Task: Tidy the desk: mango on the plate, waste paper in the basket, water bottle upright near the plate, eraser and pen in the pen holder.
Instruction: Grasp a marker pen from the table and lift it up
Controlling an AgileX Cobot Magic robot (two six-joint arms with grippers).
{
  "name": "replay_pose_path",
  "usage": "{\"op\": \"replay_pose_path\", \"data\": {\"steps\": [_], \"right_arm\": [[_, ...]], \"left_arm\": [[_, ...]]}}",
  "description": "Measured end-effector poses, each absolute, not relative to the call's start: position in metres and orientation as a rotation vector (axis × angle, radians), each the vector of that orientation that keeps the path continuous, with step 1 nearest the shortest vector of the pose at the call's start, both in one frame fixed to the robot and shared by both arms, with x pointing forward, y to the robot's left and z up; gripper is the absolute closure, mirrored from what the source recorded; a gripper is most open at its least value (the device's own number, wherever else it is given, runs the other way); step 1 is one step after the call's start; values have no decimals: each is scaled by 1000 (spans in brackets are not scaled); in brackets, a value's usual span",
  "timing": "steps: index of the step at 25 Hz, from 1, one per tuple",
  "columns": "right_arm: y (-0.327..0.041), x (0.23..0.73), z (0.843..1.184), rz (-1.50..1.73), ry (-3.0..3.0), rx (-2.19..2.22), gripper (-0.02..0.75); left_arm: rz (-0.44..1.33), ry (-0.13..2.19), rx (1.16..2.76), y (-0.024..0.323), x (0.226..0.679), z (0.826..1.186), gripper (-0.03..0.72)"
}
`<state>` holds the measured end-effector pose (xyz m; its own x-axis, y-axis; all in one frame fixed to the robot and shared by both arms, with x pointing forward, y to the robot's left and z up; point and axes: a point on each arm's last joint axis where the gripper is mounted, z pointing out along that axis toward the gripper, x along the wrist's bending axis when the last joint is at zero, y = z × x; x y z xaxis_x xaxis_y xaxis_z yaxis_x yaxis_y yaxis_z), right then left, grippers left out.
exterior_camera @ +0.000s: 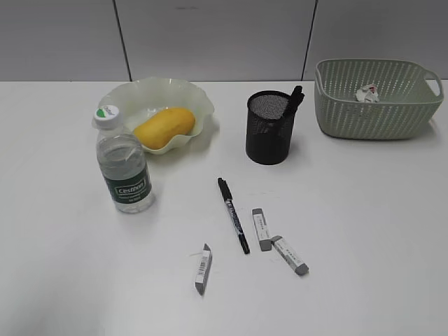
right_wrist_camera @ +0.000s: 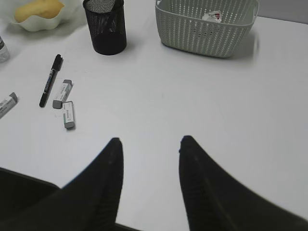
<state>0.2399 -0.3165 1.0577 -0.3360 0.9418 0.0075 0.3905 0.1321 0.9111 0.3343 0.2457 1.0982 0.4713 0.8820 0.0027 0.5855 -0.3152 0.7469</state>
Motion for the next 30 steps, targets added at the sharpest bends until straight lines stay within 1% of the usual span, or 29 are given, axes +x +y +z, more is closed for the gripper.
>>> {"op": "replay_pose_path", "data": {"steps": [1,4,7,10,14,20,23,25,26,30], "right_arm": [[-316,240,1058,1175,1811,1283,421],[-317,240,1058,1176,1810,1283,441],[-317,240,1058,1176,1810,1283,468],[-317,240,1058,1177,1810,1282,479],[-317,240,1058,1178,1809,1282,482],[-316,239,1058,1188,1815,1285,482],[-312,241,1061,1210,1837,1295,482],[-304,252,1066,1186,1875,1309,466],[-299,259,1069,1174,1892,1312,444],[-261,312,1069,1098,2043,1360,326]], "left_arm": [[519,1215,2015,251,324,1099,105],[482,1192,1954,267,293,1097,74],[479,1187,1943,279,274,1080,74],[477,1185,1938,286,263,1063,85],[506,1150,1880,293,254,1063,102],[521,1129,1846,297,248,1063,105],[541,1145,1818,299,246,1063,118],[589,1192,1764,301,242,1064,131],[620,1222,1731,302,240,1064,136],[737,1323,1600,306,230,1063,148]]}}
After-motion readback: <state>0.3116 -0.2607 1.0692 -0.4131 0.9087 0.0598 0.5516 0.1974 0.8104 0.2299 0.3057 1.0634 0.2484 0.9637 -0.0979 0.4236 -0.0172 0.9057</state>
